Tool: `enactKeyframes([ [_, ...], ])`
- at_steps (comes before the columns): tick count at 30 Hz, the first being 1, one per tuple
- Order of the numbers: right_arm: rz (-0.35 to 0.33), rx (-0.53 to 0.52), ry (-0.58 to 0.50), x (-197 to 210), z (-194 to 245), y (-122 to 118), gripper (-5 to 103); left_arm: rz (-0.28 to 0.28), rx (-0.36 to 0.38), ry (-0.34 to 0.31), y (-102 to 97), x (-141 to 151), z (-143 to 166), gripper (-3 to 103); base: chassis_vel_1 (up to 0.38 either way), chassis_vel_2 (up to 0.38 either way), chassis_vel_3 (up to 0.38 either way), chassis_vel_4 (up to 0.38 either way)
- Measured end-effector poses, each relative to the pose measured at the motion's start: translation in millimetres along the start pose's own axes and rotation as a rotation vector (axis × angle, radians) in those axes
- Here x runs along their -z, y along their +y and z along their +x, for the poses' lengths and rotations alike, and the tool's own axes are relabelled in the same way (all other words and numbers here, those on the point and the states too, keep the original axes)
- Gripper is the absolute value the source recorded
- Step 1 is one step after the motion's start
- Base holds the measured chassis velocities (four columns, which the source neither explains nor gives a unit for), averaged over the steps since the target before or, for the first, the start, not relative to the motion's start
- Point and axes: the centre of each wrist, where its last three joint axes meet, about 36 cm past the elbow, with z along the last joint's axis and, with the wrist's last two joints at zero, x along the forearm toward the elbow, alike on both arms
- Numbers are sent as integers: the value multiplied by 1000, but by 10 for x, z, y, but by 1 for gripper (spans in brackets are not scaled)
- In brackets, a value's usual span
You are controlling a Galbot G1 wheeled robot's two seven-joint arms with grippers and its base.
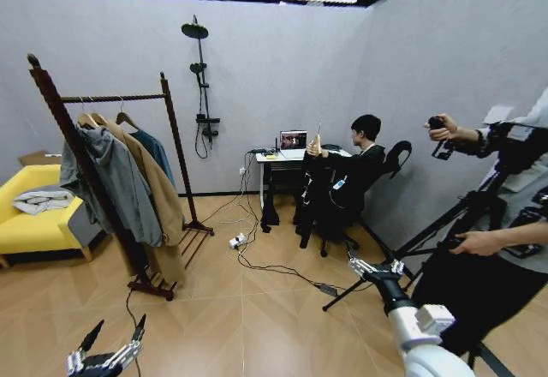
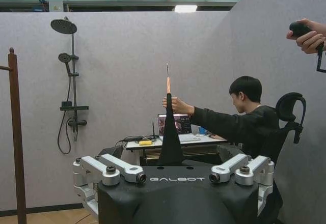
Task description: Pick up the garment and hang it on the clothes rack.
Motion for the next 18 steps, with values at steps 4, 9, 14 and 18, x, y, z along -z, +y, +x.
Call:
enactKeyframes([
  [4,-1,15,-12,-36,24,0,100,0,0,0,0,0,0,100,0,0,0,0],
  [9,-6,18,-17,-62,55,14,100,0,0,0,0,0,0,100,0,0,0,0],
  [14,-1,20,-5,-23,78,25,100,0,0,0,0,0,0,100,0,0,0,0],
  [18,0,20,16,-12,111,21,100,0,0,0,0,0,0,100,0,0,0,0],
])
